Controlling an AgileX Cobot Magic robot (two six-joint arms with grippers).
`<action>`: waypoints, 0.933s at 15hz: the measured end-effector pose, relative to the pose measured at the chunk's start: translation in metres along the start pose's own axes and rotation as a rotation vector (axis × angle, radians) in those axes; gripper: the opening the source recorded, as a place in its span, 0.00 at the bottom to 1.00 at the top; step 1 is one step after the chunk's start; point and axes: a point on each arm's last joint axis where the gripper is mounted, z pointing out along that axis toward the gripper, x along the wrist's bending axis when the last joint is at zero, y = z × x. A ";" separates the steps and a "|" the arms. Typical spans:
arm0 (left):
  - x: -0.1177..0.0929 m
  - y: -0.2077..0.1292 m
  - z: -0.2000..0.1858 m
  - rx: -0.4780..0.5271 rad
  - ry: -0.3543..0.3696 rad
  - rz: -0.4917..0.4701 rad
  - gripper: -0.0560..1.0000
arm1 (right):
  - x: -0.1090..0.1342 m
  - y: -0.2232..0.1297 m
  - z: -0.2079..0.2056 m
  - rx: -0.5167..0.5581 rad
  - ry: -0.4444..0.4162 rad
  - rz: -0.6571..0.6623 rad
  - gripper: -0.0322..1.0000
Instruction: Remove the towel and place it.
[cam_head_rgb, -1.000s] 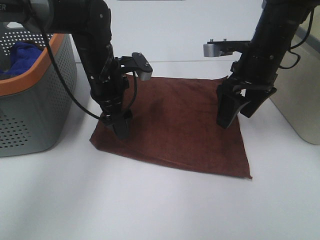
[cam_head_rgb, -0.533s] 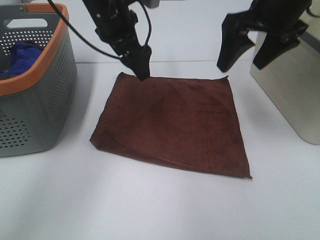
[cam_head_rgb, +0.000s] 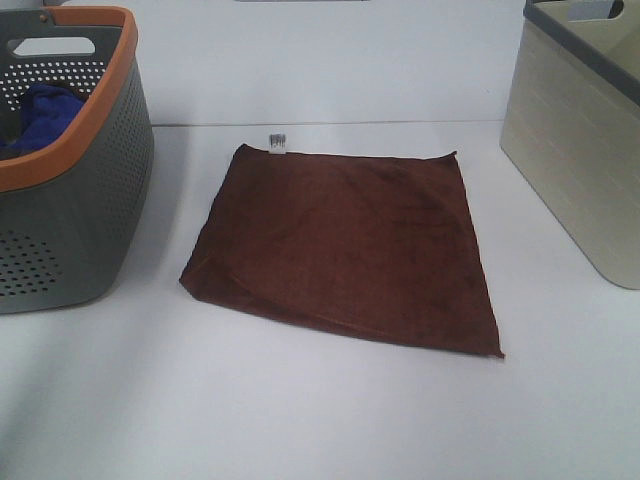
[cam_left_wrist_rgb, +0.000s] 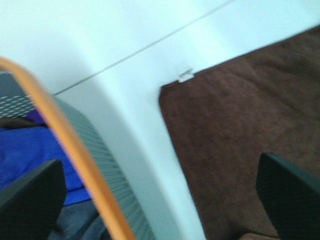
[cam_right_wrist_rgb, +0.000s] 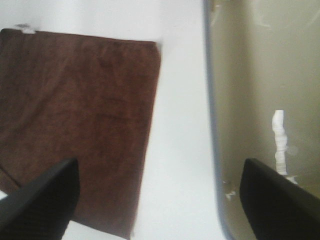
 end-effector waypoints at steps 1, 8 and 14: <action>0.025 -0.004 -0.014 -0.009 0.039 -0.049 0.99 | -0.014 0.001 -0.007 -0.017 -0.037 0.007 0.77; 0.127 -0.092 -0.121 0.035 0.240 -0.329 0.99 | -0.019 -0.045 -0.055 -0.024 -0.098 -0.049 0.77; 0.067 -0.205 -0.202 0.057 0.291 -0.328 0.99 | -0.002 -0.165 -0.145 -0.168 -0.110 -0.101 0.77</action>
